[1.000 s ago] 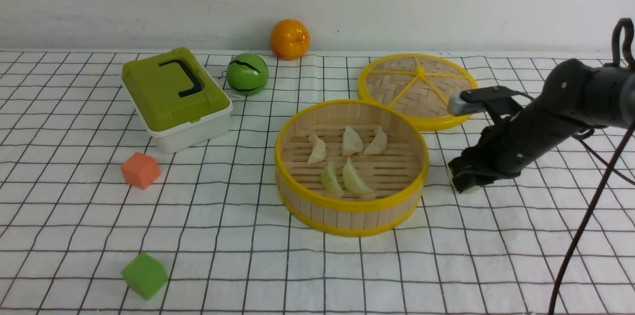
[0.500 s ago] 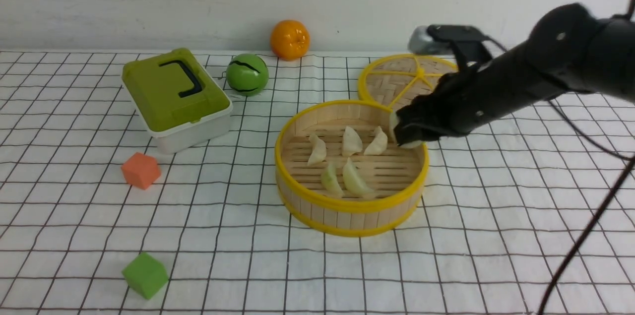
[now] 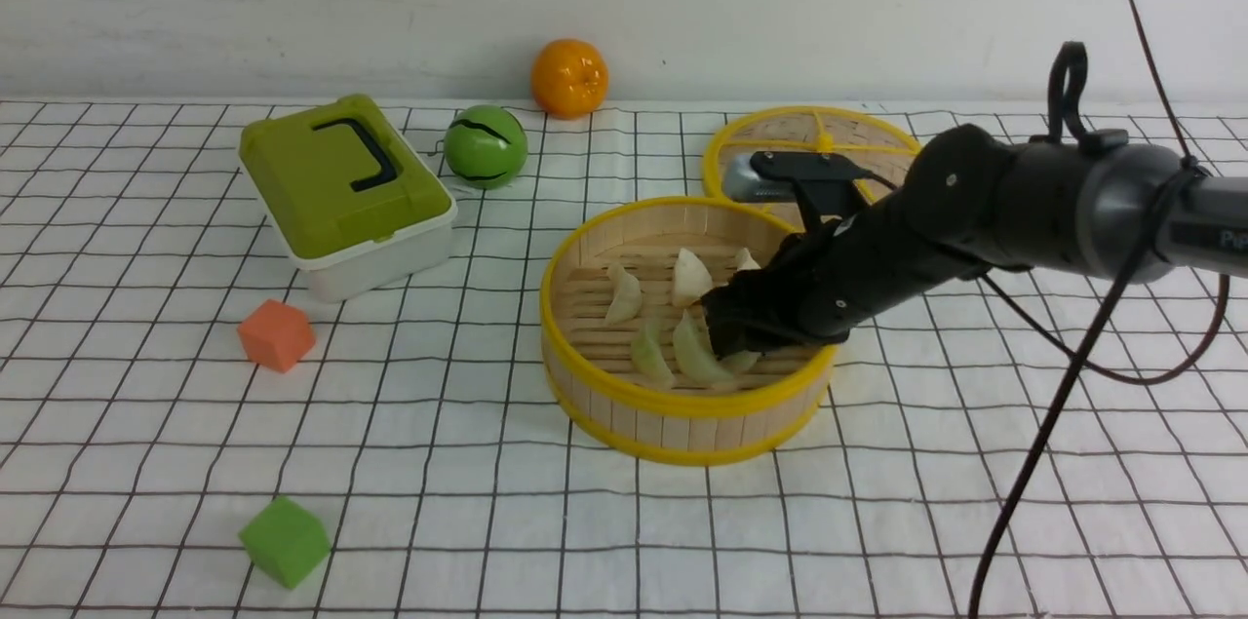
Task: Put the dumplings into the steamer on the table with the white tablecloth.
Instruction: 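Place the dumpling in the bamboo steamer basket with the right gripper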
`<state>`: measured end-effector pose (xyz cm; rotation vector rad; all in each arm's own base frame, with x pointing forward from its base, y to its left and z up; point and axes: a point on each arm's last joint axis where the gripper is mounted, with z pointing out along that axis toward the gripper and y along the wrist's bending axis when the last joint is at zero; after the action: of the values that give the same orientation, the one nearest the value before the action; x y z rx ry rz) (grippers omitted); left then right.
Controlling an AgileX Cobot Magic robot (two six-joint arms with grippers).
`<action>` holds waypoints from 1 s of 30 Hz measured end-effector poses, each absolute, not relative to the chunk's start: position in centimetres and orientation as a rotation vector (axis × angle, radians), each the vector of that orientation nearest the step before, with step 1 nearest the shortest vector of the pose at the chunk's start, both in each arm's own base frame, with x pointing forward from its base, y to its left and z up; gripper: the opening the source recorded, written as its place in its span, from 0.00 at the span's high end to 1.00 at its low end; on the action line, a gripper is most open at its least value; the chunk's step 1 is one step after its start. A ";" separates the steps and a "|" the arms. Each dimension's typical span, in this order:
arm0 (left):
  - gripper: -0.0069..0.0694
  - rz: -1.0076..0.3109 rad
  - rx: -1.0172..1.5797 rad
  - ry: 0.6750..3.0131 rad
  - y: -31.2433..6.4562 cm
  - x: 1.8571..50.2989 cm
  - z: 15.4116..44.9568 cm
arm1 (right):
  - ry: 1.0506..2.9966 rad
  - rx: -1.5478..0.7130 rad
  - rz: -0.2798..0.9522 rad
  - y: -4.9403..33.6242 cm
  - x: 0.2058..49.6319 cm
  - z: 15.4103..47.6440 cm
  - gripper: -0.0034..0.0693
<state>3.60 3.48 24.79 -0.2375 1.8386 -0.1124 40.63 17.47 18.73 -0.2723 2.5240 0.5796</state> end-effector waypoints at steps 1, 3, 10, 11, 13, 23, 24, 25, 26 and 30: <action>0.85 -0.112 -0.238 1.839 3.5 3.6 24.8 | 2.522 -0.273 0.581 17.5 40.6 18.9 0.35; 0.85 -0.112 -0.238 1.839 3.5 3.6 24.8 | 2.514 -0.282 0.583 17.5 40.6 19.4 0.25; 0.84 -0.112 -0.238 1.839 3.5 3.6 24.8 | 2.408 -0.320 0.588 16.8 38.8 25.5 0.27; 0.84 -0.112 -0.238 1.839 3.5 3.6 24.8 | 2.378 -0.332 0.578 16.5 38.3 27.1 0.31; 0.84 -0.109 -0.240 1.842 3.5 3.6 24.8 | 2.320 -0.365 0.554 15.8 36.9 30.2 0.40; 0.83 -0.110 -0.241 1.842 3.5 3.6 24.8 | 2.179 -0.459 0.088 7.5 24.8 41.8 0.98; 0.82 -0.110 -0.241 1.842 3.5 3.6 24.8 | 2.160 -0.420 0.054 6.7 23.6 42.2 0.98; 0.82 -0.110 -0.241 1.842 3.5 3.6 24.8 | 2.167 -0.400 0.055 6.5 23.4 41.9 0.98; 0.82 -0.111 -0.242 1.842 3.5 3.6 24.8 | 2.133 -0.329 0.020 5.3 21.2 41.5 0.98; 0.82 -0.111 -0.243 1.842 3.5 3.6 24.8 | 2.036 -0.261 0.006 3.9 17.6 40.0 0.98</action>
<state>3.59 3.51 24.76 -0.2430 1.8415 -0.1113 17.61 3.92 39.98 -0.2608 2.0360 0.0065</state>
